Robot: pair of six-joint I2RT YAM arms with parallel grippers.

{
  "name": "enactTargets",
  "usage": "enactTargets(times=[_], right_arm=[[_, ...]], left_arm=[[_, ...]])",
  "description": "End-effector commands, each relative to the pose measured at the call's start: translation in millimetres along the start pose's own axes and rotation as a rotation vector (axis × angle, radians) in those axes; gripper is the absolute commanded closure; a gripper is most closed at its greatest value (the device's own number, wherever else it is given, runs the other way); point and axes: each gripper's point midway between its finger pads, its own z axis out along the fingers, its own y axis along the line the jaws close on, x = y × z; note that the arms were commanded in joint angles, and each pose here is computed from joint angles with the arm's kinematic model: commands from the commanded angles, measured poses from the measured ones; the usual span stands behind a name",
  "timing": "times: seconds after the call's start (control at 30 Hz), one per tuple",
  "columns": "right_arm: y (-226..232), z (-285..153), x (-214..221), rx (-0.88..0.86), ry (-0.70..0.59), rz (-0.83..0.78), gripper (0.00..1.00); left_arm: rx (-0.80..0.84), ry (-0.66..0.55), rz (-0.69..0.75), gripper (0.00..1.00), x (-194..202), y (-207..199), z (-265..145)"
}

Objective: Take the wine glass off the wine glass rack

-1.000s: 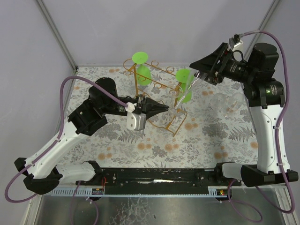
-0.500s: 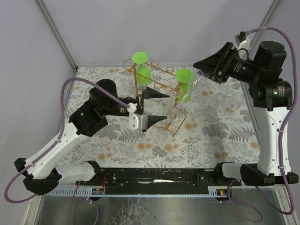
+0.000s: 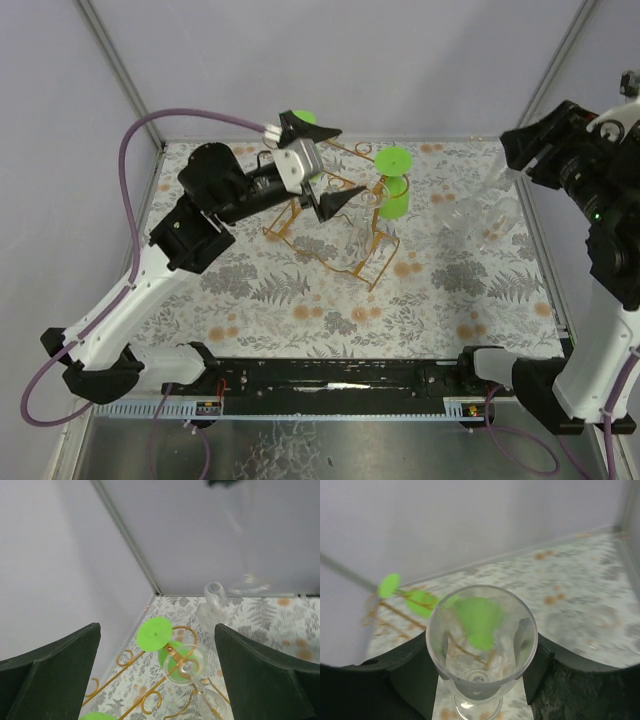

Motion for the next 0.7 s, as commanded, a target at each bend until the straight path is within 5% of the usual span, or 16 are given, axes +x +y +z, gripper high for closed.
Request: enactTargets(times=[0.0,0.2,0.67], right_arm=[[-86.2,-32.1,-5.3,0.428,-0.105,-0.197,0.85],[-150.3,-56.5,15.8,0.703,-0.196,-0.327,0.85],[-223.2,-23.7,114.3,0.757,-0.397,-0.401,0.88]], left_arm=[[-0.172,-0.058,-0.159,0.05,-25.6,44.8,0.4],[-0.183,-0.058,-0.216,0.05,-26.0,52.1,6.2],[-0.232,-0.018,-0.348,0.00,-21.4,65.8,-1.9]])
